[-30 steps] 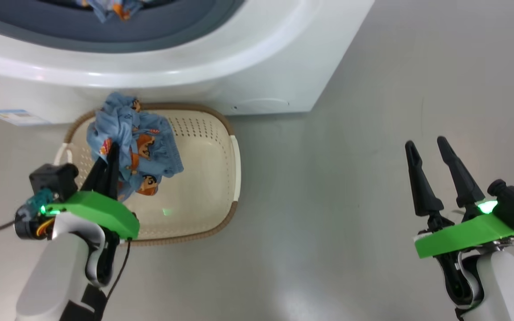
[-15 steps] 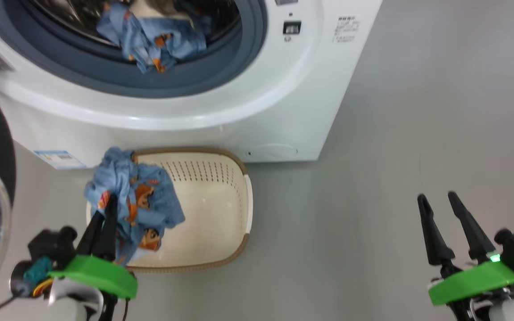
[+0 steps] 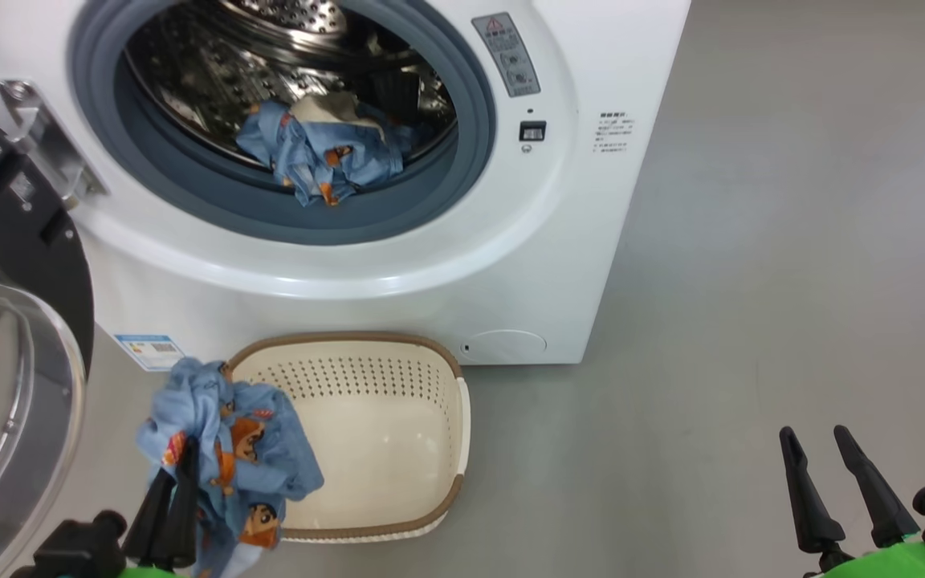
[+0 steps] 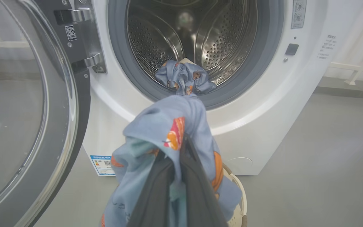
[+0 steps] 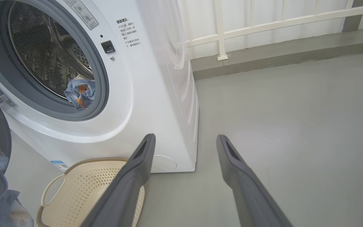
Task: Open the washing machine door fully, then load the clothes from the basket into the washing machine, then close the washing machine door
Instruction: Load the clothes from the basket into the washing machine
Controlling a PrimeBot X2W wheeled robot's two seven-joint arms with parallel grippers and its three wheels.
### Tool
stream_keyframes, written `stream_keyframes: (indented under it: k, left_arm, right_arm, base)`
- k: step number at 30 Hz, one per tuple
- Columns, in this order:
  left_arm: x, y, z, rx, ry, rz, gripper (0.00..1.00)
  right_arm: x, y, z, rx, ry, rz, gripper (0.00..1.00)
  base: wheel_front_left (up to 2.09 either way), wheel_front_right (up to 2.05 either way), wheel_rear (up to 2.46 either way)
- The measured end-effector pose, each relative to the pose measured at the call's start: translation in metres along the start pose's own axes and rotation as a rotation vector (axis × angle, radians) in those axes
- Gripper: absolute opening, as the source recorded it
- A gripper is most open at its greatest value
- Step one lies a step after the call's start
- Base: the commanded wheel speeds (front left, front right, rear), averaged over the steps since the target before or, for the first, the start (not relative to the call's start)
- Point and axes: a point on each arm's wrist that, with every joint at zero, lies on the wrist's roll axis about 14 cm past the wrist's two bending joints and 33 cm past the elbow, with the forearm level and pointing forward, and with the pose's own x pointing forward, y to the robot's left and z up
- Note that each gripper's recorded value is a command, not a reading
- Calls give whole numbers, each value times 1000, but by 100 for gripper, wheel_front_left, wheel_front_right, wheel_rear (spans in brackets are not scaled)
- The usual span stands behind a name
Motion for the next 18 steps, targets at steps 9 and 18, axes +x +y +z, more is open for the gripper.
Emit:
stream_keyframes:
  k: [9, 18]
  left_arm:
    - [-8, 1, 10, -1, -33, 16, 0]
    - [-2, 2, 6, -7, -25, 21, 0]
  right_arm:
    - [-3, -1, 2, 7, -9, -7, 100]
    - [-1, -4, -4, 8, 9, -20, 100]
  base:
    - [0, 0, 0]
    - [0, 0, 0]
